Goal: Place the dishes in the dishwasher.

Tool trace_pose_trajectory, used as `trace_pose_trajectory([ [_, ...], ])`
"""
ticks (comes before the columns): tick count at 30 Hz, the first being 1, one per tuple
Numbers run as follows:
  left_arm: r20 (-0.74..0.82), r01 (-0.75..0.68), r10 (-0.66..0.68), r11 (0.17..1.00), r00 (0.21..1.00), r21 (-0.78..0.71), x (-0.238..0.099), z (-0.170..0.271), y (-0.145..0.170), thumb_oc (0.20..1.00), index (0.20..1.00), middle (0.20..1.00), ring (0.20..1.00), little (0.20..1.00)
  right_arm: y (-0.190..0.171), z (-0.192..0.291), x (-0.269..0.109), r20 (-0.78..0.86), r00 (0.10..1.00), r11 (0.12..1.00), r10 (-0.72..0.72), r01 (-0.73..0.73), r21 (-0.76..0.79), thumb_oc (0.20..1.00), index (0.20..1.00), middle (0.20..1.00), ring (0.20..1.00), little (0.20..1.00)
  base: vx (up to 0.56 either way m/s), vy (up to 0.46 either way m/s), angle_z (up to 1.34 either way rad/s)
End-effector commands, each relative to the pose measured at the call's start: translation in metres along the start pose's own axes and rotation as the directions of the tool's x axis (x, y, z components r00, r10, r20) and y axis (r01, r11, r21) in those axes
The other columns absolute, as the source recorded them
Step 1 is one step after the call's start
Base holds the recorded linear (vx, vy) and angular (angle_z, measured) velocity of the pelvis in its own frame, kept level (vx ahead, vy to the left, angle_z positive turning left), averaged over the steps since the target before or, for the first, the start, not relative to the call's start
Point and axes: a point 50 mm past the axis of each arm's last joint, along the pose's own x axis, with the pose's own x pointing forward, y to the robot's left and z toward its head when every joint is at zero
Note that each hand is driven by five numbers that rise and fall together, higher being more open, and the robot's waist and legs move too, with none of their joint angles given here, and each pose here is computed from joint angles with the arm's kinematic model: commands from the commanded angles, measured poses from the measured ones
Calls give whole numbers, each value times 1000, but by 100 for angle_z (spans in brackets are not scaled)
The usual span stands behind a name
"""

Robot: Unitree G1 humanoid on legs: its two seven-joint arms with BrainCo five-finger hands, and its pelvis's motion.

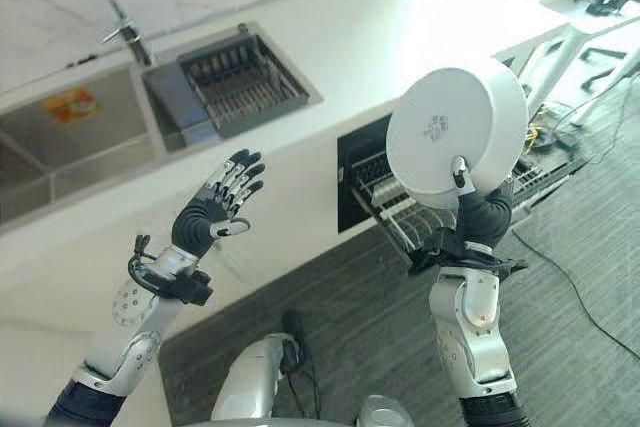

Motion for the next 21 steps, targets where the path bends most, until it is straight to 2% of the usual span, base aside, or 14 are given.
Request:
trace_pose_trajectory([
  [1,126,42,-51,996,991,73,7,23,-9,1000,1000,1000,1000,1000,15,23,14,163,986,999,41,-45,20,200,200,200,200,200,179,168,5],
  [9,163,78,-93,993,982,94,15,29,-14,1000,1000,1000,1000,1000,19,28,22,195,980,999,49,-52,11,200,200,200,200,200,113,172,10],
  [13,194,98,-127,984,973,151,20,37,-18,1000,1000,1000,1000,1000,20,31,23,205,977,997,62,-68,21,200,200,200,200,200,105,120,2],
  [21,198,110,-140,982,970,155,21,39,-22,1000,1000,1000,1000,1000,19,34,25,205,977,997,66,-73,28,200,200,200,200,200,23,-61,-16],
])
